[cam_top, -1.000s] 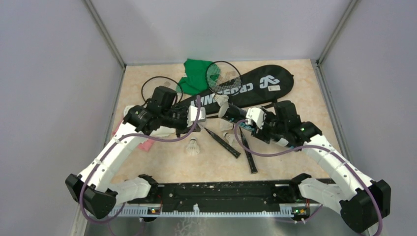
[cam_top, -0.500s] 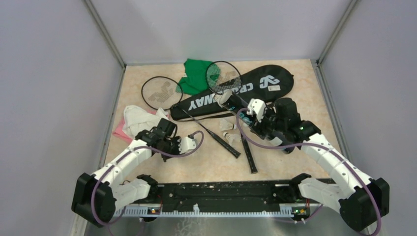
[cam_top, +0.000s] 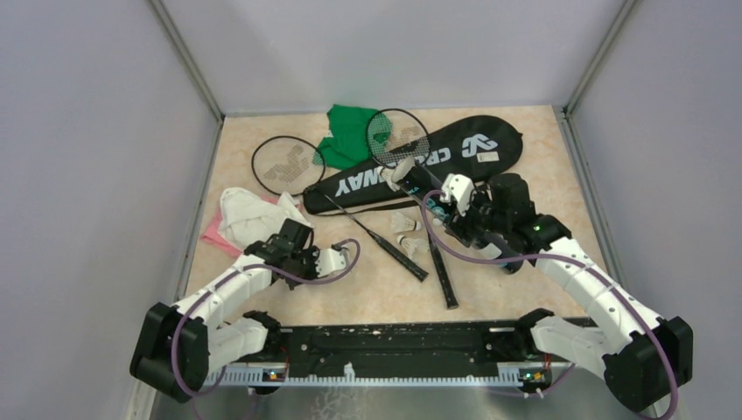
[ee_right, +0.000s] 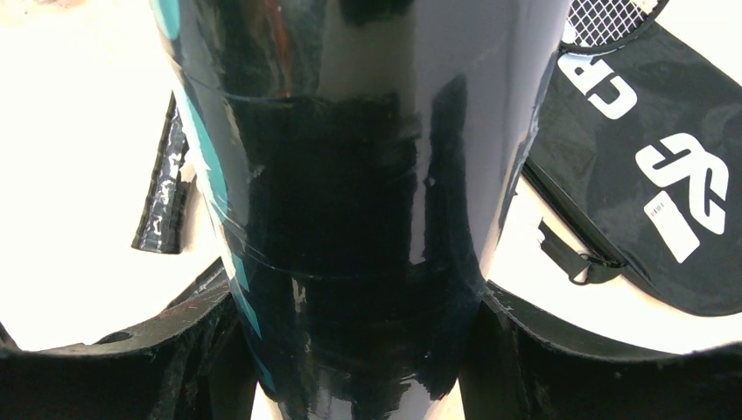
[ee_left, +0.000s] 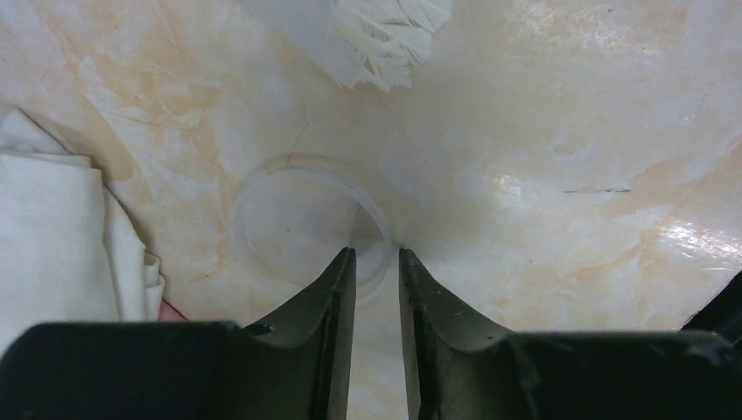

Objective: Pack up the badminton gear
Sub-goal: Place the lid at the center of the board.

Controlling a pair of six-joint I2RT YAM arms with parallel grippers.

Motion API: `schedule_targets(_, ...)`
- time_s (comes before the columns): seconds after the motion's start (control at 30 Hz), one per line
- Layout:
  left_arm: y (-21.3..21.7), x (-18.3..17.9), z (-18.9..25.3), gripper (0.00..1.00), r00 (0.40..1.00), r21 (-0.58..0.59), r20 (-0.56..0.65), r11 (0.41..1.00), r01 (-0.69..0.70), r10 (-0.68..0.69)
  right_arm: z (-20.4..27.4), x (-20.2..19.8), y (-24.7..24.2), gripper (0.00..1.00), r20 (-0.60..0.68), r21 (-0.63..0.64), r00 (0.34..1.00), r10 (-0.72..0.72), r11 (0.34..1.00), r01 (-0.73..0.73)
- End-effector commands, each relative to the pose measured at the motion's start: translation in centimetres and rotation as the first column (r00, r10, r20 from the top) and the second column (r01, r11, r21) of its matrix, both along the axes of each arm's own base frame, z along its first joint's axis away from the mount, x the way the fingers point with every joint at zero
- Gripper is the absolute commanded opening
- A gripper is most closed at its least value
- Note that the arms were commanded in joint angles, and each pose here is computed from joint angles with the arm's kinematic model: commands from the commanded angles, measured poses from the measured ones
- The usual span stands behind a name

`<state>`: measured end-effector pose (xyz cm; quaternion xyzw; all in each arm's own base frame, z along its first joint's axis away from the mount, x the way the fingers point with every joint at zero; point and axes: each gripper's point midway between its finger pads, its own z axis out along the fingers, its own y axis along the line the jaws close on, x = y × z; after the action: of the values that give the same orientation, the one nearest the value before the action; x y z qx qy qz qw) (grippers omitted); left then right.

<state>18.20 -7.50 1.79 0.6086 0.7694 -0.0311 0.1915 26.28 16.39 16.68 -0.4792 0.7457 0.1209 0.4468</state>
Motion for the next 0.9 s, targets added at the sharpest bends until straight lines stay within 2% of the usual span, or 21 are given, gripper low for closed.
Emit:
schedule_targets(0.0,-0.6,1.7,1.2,0.38,0.998,-0.03,0.066,1.0,-0.003,0.005,2.0,0.6,0.4,0.26,0.055,0.051,0.998,-0.002,0.999,0.0)
schedule_targets(0.17,-2.7,1.8,4.3,0.74,0.997,-0.148,0.078,0.989,0.014,-0.002,2.6,0.3,0.3,0.27,0.052,0.052,0.999,-0.003,0.999,0.0)
schedule_targets(0.37,-6.7,1.5,7.9,0.98,0.999,-0.355,0.039,0.934,0.038,-0.027,2.2,0.1,0.5,0.29,0.042,0.067,0.999,0.002,0.998,-0.005)
schedule_targets(0.47,-8.1,2.0,9.1,0.99,1.0,-0.424,0.025,0.906,0.014,-0.004,1.6,0.0,0.5,0.29,0.036,0.065,0.999,-0.001,0.998,-0.002)
schedule_targets(0.57,-8.9,3.0,9.7,0.98,0.998,-0.454,0.065,0.891,0.02,0.011,0.9,-0.1,0.2,0.29,0.024,0.06,1.0,-0.008,0.998,0.006)
schedule_targets(0.87,-9.3,4.9,8.2,0.87,0.985,-0.432,0.169,0.901,0.054,0.022,0.3,-0.1,-0.2,0.3,0.011,0.069,1.0,-0.015,0.998,0.014)
